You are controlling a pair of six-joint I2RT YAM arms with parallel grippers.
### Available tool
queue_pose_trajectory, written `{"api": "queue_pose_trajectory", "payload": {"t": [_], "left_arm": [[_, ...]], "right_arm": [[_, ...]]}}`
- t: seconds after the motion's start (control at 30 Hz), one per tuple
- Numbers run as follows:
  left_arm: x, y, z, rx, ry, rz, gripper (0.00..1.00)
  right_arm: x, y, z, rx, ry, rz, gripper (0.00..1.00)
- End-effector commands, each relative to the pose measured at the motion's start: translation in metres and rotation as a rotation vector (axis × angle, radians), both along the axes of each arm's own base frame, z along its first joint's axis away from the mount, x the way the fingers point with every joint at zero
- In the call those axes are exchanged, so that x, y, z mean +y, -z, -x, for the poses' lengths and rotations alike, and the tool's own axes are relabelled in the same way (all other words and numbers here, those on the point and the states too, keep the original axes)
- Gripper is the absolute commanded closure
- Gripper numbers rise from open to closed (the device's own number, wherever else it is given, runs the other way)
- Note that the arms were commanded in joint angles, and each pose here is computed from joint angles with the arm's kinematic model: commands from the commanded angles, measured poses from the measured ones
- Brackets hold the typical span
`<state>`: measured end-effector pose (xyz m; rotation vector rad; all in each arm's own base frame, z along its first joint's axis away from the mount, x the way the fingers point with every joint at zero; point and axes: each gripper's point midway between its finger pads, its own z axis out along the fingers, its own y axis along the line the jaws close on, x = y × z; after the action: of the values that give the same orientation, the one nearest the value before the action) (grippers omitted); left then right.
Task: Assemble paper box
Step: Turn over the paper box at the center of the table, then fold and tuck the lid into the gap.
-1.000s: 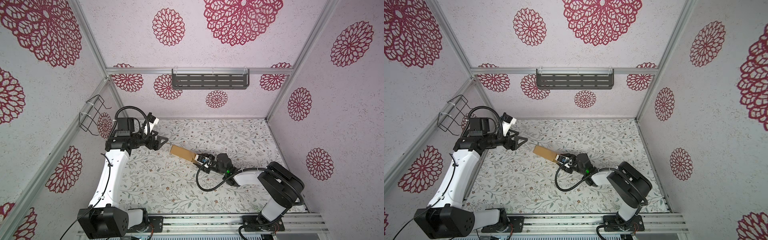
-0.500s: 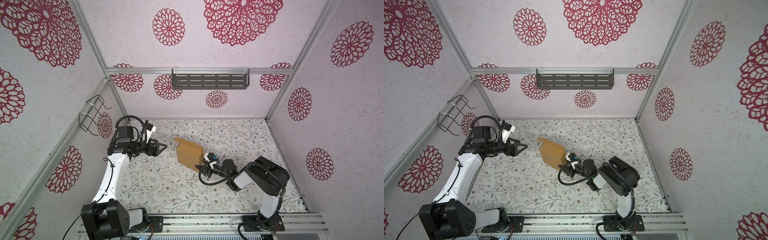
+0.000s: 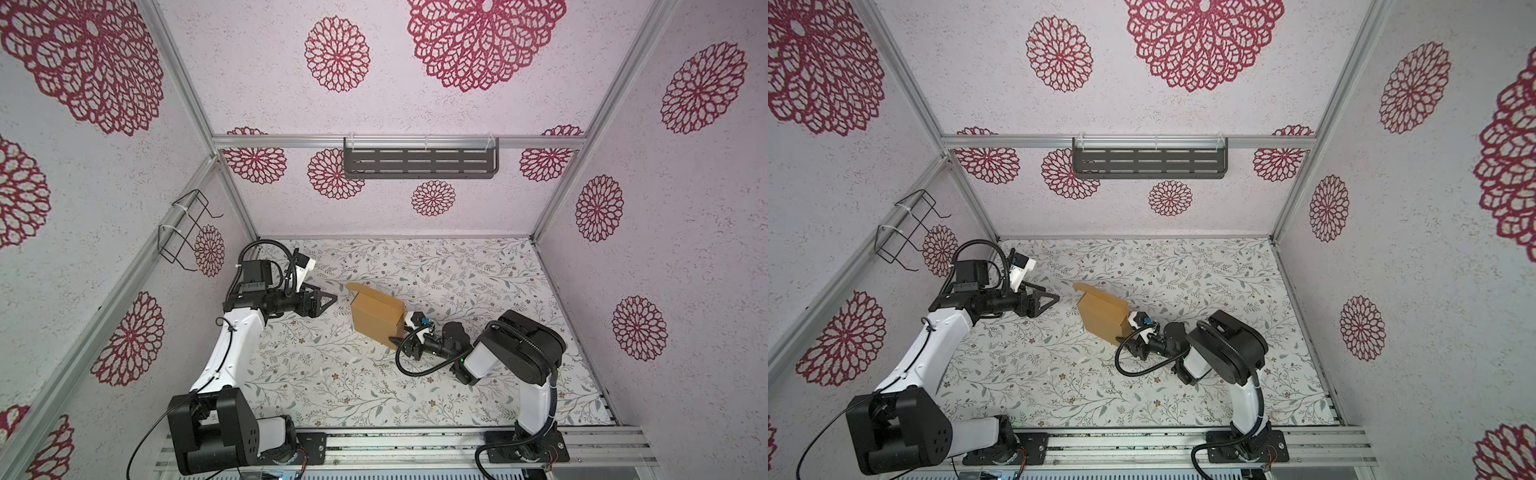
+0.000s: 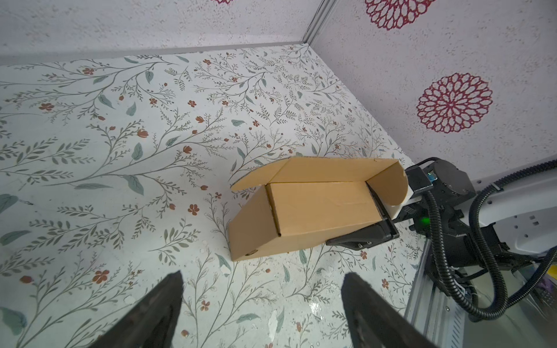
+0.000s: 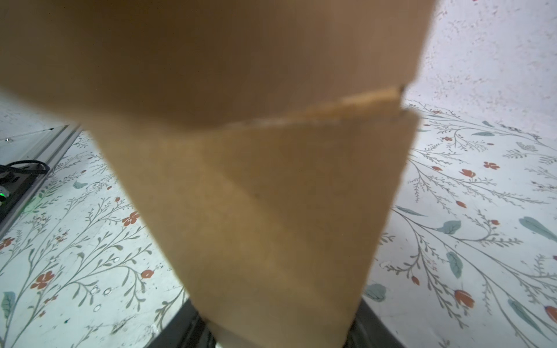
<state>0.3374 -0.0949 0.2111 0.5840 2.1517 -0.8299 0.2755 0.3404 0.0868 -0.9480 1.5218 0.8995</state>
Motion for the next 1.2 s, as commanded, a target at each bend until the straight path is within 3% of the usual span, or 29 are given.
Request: {"api": "queue_pose_trajectory", "payload": {"t": [0.0,0.17,0.33,0.5,0.7,0.87,1.17], "left_arm": [[-0.016,-0.003,-0.003,-0.039,0.107,-0.078,0.13],[-0.042,-0.011,-0.001,-0.092,0.375,-0.304,0.11],[-0.059,-0.021,-0.017,-0.292,0.524,-0.396,0.1],[-0.077,-0.027,-0.013,-0.244,0.688,-0.384,0.18],[-0.089,-0.011,-0.004,-0.308,0.831,-0.414,0.2],[-0.103,-0.01,-0.005,-0.331,0.91,-0.424,0.24],[-0.12,0.001,-0.009,-0.326,0.992,-0.462,0.42]], "right_arm": [[0.004,-0.002,0.006,-0.058,-0.046,0.019,0.42],[0.004,0.0,0.006,-0.062,-0.054,0.032,0.42],[0.001,0.004,0.004,-0.058,-0.055,0.052,0.42],[-0.002,0.006,0.005,-0.057,-0.056,0.061,0.42],[-0.002,0.007,0.006,-0.051,-0.068,0.069,0.42],[-0.002,0.013,0.004,-0.045,-0.077,0.094,0.42],[-0.003,0.013,0.001,-0.056,-0.062,0.092,0.42]]}}
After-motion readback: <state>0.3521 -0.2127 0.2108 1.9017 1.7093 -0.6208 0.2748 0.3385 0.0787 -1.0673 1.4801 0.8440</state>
